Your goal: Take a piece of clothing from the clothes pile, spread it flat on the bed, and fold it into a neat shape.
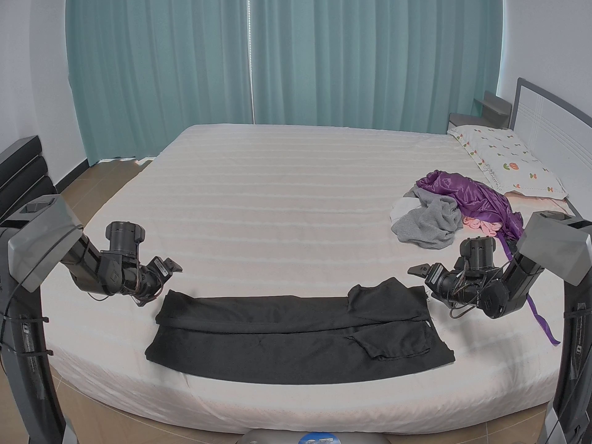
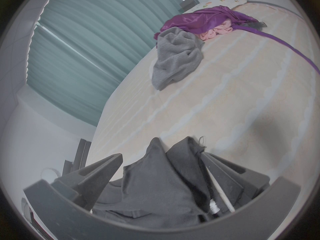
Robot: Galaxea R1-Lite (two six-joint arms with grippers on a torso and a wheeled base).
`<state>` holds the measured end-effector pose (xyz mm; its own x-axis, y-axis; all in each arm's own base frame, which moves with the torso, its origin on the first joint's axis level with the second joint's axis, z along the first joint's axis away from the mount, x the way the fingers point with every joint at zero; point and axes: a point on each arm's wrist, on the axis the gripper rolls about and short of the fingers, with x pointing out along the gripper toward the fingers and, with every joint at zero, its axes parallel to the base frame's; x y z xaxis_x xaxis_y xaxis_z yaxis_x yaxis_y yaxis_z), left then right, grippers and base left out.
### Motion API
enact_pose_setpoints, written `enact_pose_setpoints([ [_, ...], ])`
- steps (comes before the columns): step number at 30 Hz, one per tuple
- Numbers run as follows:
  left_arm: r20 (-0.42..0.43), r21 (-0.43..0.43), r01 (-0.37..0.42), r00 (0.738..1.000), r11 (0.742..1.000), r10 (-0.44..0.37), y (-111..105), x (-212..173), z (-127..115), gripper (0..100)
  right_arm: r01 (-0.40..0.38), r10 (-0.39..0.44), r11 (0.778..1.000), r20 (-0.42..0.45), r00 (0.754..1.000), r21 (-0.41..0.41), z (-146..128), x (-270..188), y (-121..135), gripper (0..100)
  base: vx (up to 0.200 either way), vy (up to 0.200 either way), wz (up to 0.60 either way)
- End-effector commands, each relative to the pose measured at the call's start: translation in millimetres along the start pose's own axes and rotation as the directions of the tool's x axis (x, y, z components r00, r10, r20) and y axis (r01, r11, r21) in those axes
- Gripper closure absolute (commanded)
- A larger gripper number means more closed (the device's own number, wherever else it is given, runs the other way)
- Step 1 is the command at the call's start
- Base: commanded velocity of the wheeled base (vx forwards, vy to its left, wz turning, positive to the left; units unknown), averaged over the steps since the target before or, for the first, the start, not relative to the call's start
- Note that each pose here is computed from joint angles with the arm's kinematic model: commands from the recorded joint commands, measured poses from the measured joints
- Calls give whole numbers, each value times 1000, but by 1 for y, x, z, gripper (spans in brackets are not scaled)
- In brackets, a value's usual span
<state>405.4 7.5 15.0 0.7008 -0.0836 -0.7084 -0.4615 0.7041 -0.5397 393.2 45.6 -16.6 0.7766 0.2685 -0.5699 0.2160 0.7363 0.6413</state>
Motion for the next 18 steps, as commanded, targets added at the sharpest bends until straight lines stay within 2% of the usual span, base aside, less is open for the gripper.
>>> enact_pose_setpoints([
  [1, -15, 63, -40, 999, 997, 41, -1, 33, -14, 0, 34, -34, 998, -11, 999, 50, -2, 17, -20, 0, 0, 0, 0],
  [7, 28, 73, -81, 997, 994, 79, -2, 51, -16, 0, 37, -36, 998, -21, 999, 49, -6, 19, -21, 0, 0, 0, 0],
  [8, 33, 73, -82, 996, 994, 80, -2, 52, -16, 100, 37, -36, 998, -21, 999, 49, -6, 19, -21, 0, 0, 0, 0],
  [14, 57, 68, -107, 993, 992, 103, -1, 52, -15, 100, 38, -37, 998, -22, 999, 50, -6, 20, -21, 0, 0, 0, 0],
  [18, 95, 22, -154, 984, 988, 152, 7, 51, -11, 100, 39, -38, 998, -23, 999, 49, -5, 21, -20, 0, 0, 0, 0],
])
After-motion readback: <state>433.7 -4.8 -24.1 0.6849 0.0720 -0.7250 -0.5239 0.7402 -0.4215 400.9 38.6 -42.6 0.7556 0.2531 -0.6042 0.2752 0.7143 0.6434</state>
